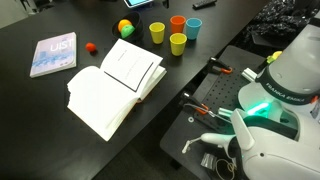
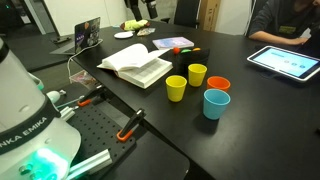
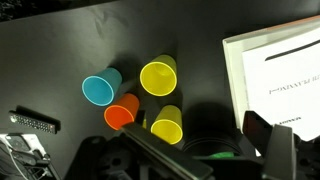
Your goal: Stack up the cups on the table
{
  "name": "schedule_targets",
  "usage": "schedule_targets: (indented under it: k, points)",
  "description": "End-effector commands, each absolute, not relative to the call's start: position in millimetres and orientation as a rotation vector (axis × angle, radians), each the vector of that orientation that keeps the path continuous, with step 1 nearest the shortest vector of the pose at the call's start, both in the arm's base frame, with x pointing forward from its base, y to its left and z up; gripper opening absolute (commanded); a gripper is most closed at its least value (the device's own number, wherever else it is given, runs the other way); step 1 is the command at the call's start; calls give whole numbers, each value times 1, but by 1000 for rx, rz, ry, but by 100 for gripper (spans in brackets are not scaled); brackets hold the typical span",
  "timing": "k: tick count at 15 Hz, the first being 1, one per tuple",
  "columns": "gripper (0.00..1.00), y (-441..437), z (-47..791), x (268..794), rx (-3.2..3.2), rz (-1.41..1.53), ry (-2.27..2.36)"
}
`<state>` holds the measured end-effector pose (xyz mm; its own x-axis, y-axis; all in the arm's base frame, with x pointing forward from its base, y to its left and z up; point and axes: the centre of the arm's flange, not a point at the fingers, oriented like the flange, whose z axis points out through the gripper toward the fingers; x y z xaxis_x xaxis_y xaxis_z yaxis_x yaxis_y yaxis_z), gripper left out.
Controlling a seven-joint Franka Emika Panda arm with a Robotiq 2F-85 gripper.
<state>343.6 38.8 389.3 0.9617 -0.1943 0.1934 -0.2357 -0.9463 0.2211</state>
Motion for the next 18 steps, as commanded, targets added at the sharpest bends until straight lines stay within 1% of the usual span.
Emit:
schedule_targets:
  k: [1,6,9,18]
  points:
    - [100,4,358,382,2934,257,-442]
    - [100,-31,322,412,3024,307,-627]
    - [100,-41,300,422,3031,315,-686]
    - [100,-71,243,448,2915,231,-961]
